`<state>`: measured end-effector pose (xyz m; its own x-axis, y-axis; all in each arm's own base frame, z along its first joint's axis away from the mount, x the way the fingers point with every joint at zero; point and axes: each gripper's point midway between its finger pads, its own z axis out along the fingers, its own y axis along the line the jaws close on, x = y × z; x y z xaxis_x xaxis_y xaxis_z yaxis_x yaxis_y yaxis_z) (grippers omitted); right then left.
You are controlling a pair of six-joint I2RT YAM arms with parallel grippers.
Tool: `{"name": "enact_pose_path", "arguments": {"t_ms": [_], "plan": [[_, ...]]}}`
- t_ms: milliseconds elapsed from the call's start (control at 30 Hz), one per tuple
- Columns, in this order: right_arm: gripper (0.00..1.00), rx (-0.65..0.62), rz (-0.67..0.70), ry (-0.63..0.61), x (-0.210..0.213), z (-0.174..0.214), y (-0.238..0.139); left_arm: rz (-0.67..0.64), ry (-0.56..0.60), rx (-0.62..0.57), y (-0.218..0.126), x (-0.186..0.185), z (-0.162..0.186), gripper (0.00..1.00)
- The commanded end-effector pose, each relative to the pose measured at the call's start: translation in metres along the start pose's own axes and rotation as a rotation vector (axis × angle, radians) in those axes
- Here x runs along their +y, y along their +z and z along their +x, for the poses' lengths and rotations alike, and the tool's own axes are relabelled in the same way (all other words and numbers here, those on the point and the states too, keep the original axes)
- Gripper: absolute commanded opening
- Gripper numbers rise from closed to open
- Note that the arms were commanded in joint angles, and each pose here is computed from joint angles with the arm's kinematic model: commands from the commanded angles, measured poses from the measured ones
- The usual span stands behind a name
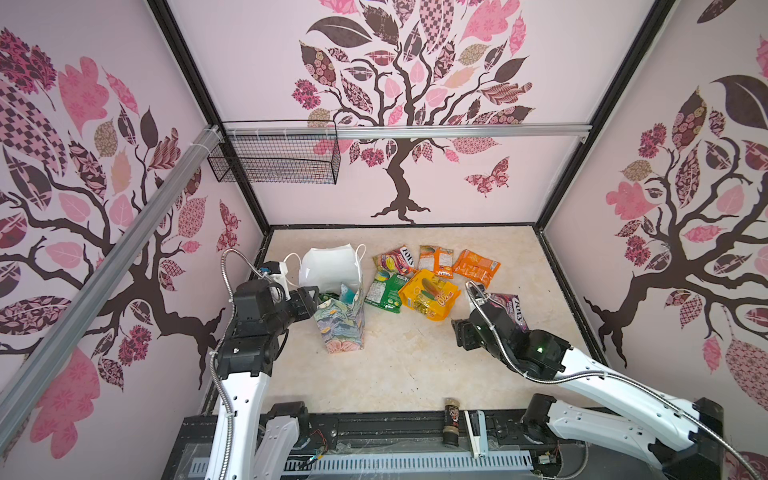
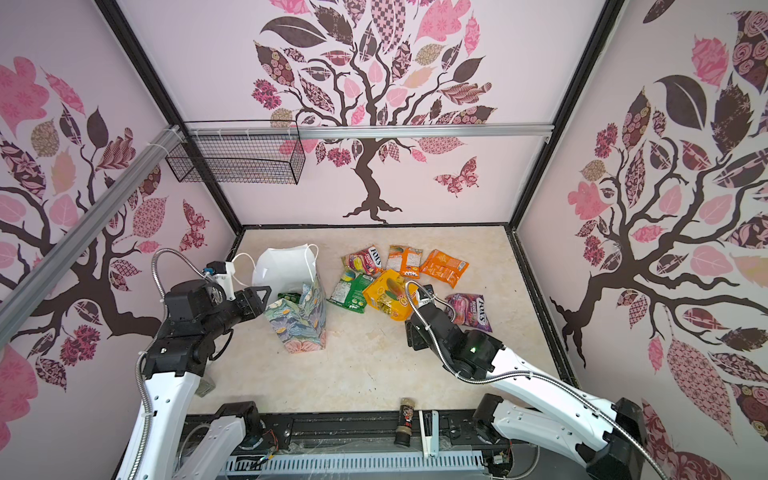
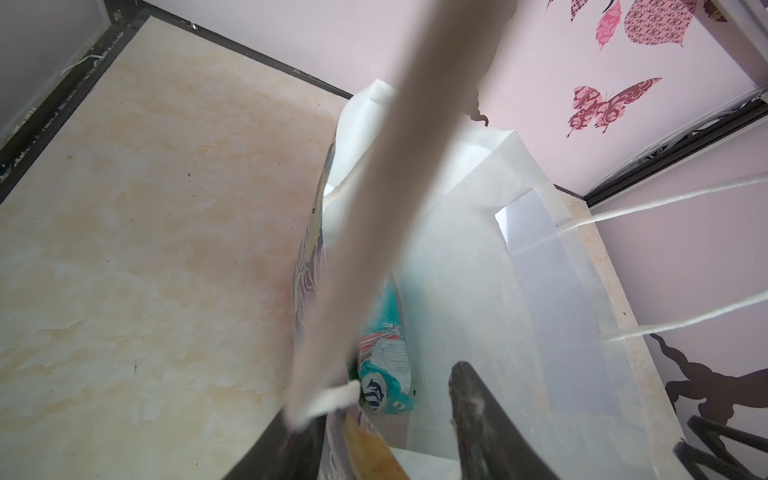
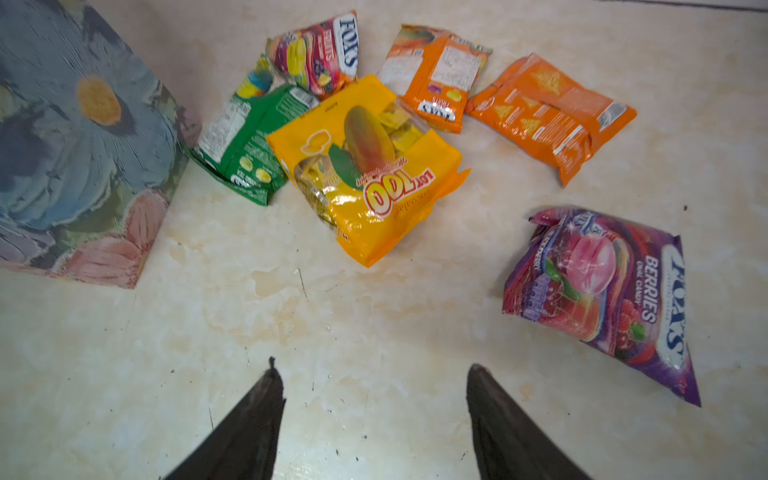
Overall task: Place the snacks into the paper bag
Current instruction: 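Move the right gripper back toward the purple Fox's Berries candy bag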
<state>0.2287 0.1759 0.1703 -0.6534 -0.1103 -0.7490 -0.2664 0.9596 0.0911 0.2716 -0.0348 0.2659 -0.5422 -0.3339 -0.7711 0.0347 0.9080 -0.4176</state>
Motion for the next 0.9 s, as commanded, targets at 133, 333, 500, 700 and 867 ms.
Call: {"name": "enact_pose_path", "arguments": {"t_ms": [133,333,500,700,867], "plan": [[0.73,0.023,-0.006,-0.009,0.01,0.013,0.034,-0.004,0.005,-0.034,-0.003,0.002,-0.001,0.52],[0.73,0.045,0.006,-0.015,0.01,0.021,0.053,0.004,-0.008,-0.048,-0.004,0.003,-0.004,0.52],[0.73,0.066,0.032,0.003,0.001,0.029,0.06,0.016,-0.021,-0.06,-0.005,0.005,-0.006,0.52],[0.74,0.098,0.169,0.09,-0.046,0.036,0.067,0.023,-0.027,-0.063,-0.005,0.005,-0.007,0.52],[0.77,0.091,0.241,0.196,-0.09,0.025,0.071,0.027,-0.031,-0.064,-0.005,0.006,-0.008,0.52]]}}
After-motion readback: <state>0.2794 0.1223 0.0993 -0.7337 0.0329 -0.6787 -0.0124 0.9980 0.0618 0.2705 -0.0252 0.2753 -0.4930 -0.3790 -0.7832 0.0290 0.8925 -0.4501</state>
